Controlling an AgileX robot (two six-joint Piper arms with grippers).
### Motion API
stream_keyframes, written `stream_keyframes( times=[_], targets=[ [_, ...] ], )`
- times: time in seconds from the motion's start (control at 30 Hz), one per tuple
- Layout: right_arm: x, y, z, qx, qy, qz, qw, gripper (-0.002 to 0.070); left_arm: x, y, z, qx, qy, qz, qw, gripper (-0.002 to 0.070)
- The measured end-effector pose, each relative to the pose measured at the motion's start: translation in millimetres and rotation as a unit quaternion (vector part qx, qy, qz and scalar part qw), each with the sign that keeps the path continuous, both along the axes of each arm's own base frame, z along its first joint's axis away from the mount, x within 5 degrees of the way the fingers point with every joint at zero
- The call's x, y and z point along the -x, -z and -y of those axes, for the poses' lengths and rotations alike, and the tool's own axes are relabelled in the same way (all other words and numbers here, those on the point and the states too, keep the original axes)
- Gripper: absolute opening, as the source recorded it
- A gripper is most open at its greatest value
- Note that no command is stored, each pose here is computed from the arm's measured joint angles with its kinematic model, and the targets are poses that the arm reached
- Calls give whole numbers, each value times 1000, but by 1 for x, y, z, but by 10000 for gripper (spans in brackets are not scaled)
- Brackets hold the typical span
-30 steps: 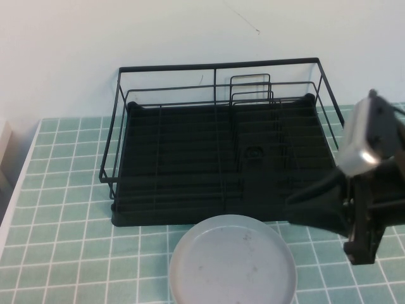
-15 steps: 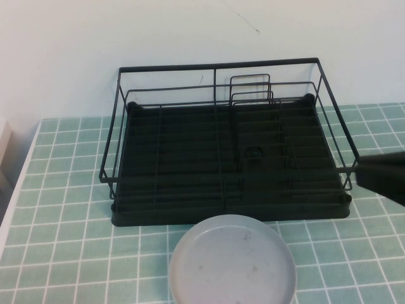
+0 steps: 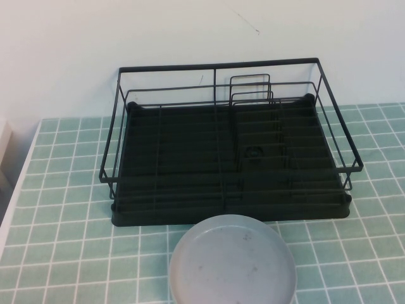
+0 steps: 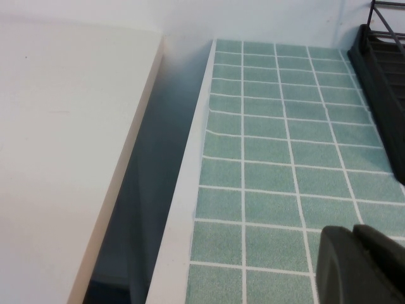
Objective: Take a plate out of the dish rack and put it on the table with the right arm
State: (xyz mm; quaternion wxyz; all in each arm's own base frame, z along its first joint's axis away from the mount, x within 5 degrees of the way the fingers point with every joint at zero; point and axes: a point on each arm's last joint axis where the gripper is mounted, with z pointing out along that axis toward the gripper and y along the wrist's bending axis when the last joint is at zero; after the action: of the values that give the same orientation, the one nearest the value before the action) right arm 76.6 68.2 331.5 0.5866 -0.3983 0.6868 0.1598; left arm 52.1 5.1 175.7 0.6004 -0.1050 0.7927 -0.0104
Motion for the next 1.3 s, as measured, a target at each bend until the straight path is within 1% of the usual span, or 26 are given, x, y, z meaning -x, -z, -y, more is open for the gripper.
stream_keyframes(
  times=[0.23, 0.37, 0.47, 0.57, 0.67, 0.8, 0.9, 1.0, 1.3],
  targets=[
    [16, 34, 20, -38, 78, 70, 994, -1, 0, 0, 0, 0, 0, 0, 1000, -4],
    [12, 61, 33, -28, 152, 103, 983, -1, 0, 0, 0, 0, 0, 0, 1000, -4],
    [13, 81, 43, -48, 216, 92, 971, -1, 0, 0, 0, 0, 0, 0, 1000, -4],
    [17, 100, 55, -52, 296, 90, 949, -1, 0, 0, 0, 0, 0, 0, 1000, -4],
    [20, 123, 66, -55, 380, 78, 920, -1, 0, 0, 0, 0, 0, 0, 1000, -4],
    [21, 146, 75, -65, 453, 42, 888, -1, 0, 0, 0, 0, 0, 0, 1000, -4],
    [23, 154, 78, -50, 479, 5, 877, -1, 0, 0, 0, 0, 0, 0, 1000, -4],
    [25, 160, 79, -31, 485, -30, 873, -1, 0, 0, 0, 0, 0, 0, 1000, -4],
    [26, 161, 80, -26, 487, -38, 872, -1, 0, 0, 0, 0, 0, 0, 1000, -4]
  ],
)
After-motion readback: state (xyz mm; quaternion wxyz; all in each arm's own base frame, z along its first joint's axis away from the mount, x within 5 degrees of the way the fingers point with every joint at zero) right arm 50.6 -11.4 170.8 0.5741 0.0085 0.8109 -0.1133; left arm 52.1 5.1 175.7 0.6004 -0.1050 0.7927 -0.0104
